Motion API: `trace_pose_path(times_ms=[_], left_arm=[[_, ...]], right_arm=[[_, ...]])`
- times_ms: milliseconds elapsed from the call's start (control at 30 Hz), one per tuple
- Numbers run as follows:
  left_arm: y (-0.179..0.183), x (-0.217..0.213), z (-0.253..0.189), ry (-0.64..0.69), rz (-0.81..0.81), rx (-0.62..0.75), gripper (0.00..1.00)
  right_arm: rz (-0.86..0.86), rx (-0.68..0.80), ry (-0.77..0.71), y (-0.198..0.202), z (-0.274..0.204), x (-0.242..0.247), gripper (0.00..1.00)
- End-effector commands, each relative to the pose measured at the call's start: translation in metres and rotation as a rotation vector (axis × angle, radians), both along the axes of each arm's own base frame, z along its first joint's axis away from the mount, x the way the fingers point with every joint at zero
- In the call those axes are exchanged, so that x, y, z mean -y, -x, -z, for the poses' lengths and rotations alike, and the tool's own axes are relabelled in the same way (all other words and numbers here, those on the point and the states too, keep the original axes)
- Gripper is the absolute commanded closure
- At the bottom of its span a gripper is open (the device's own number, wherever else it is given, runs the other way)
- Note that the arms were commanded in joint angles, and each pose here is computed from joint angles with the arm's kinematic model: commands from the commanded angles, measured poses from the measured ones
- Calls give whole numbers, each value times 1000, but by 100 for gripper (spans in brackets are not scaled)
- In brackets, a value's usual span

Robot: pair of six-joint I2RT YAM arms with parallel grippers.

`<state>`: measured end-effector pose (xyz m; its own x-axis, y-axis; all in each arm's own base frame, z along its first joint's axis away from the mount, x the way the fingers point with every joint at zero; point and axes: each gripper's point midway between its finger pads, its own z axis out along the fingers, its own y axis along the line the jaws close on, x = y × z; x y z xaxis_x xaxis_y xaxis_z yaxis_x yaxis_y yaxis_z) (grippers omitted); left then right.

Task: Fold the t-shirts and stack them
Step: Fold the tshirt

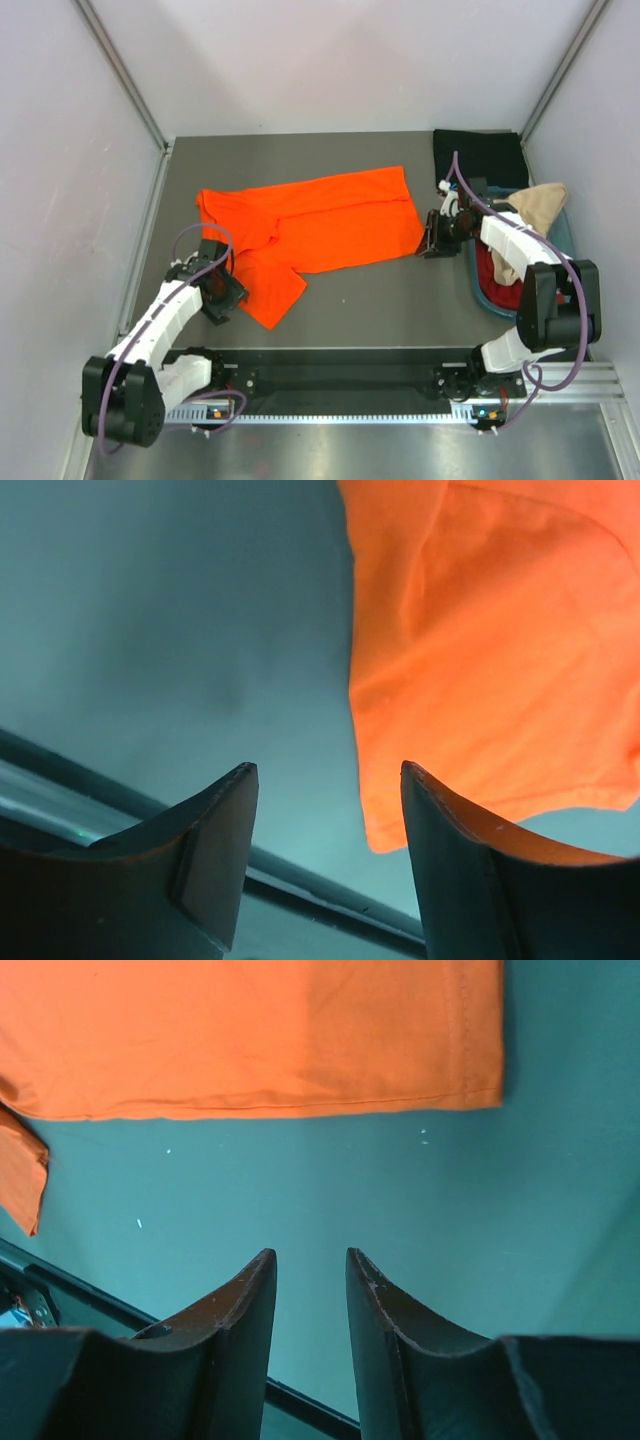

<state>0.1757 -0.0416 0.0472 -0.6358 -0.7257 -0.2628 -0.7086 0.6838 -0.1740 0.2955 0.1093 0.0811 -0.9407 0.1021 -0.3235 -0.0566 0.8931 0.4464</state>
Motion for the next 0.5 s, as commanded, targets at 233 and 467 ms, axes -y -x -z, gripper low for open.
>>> trace_pose_path(times_ms=[233, 467], left_arm=[[-41, -6, 4, -52, -19, 46, 47], [-54, -1, 17, -51, 33, -2, 50]], right_arm=[[29, 82, -40, -22, -19, 12, 65], [35, 78, -48, -27, -15, 17, 66]])
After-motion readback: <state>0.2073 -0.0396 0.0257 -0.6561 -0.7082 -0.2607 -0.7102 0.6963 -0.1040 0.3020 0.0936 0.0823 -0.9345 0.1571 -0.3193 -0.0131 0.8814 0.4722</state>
